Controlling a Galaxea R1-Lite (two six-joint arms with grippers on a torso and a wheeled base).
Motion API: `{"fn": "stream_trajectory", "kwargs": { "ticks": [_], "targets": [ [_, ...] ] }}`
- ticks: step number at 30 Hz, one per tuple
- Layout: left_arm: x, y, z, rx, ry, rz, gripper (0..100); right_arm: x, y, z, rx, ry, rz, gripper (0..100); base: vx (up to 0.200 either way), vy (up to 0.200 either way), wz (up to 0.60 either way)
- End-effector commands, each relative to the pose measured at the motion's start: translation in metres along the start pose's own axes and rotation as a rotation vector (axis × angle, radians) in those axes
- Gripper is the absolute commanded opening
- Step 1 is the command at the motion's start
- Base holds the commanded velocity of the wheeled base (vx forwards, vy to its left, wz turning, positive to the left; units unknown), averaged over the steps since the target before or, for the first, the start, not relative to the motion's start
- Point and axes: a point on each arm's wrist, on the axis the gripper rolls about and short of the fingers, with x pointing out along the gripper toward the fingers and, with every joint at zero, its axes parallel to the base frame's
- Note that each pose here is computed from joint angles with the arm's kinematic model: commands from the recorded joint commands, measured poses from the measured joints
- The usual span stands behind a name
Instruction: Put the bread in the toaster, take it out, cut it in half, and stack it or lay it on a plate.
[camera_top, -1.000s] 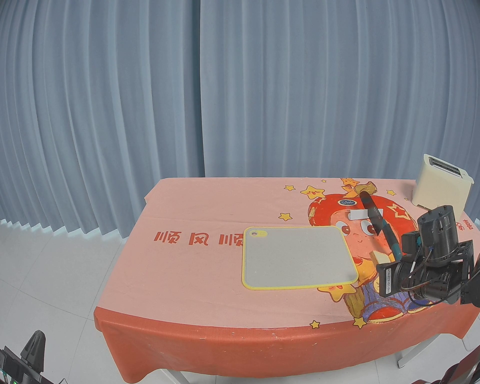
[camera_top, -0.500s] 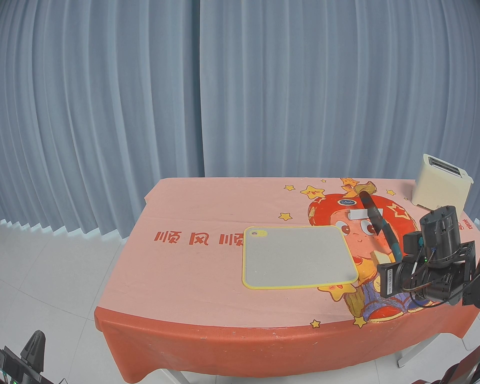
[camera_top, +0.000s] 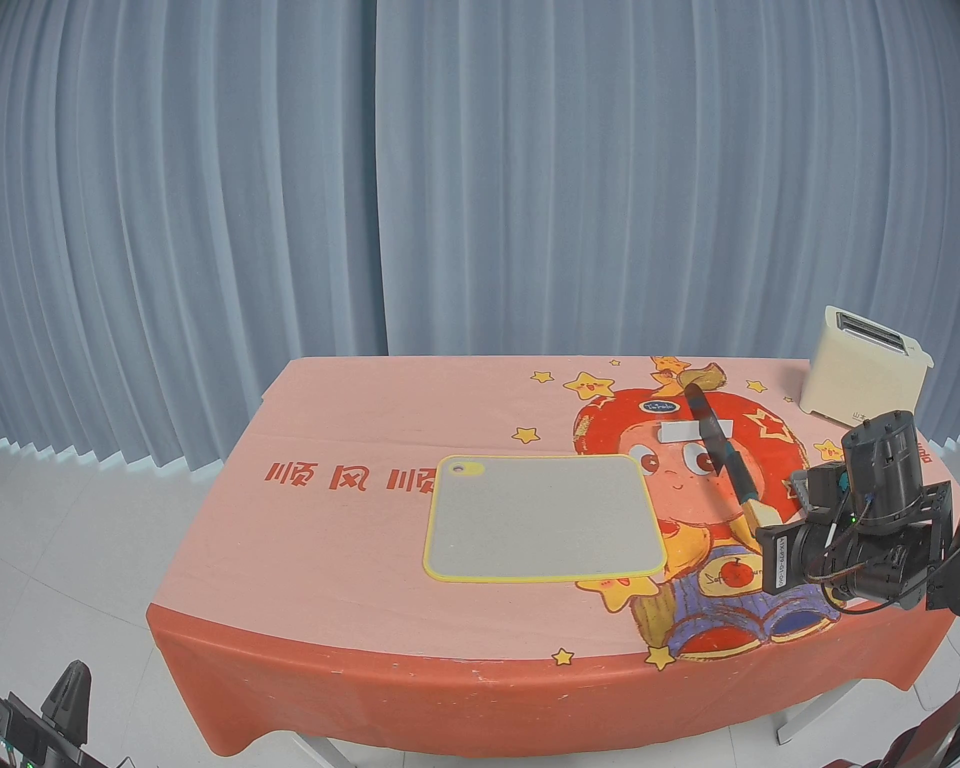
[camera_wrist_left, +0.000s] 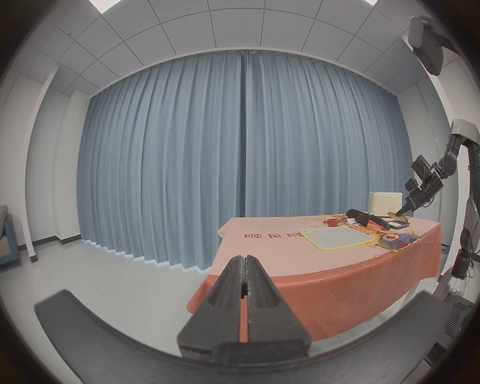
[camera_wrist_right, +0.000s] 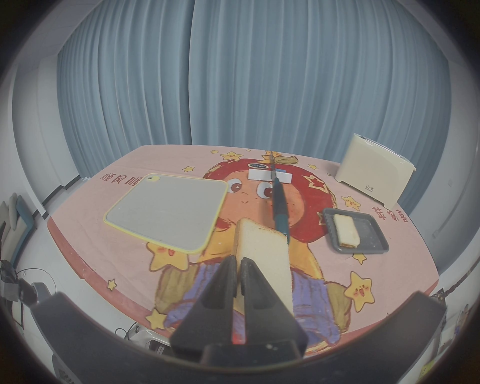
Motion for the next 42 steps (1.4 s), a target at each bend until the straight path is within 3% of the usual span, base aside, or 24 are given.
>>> {"fn": "stream_trajectory", "kwargs": {
  "ticks": [1, 9, 25, 42],
  "targets": [
    [0.001, 0.0, -0.005, -0.001, 0.019, 0.0, 0, 0.001, 0.0, 0.0, 0.001, 0.003, -0.002, 0, 0.0, -0.2, 0.0],
    [0.001, 0.0, -0.005, 0.001, 0.019, 0.0, 0, 0.003, -0.004, 0.0, 0.012, 0.006, -0.02, 0, 0.0, -0.2, 0.0],
    [0.001, 0.0, -0.005, 0.0, 0.019, -0.002, 0, 0.008, -0.009, 0.003, 0.03, 0.007, -0.055, 0, 0.0, 0.0, 0.0],
    [0.001, 0.0, -0.005, 0.0, 0.019, -0.002, 0, 0.051, -0.019, 0.019, 0.073, 0.069, -0.141, 0, 0.0, 0.0, 0.0]
  ]
}}
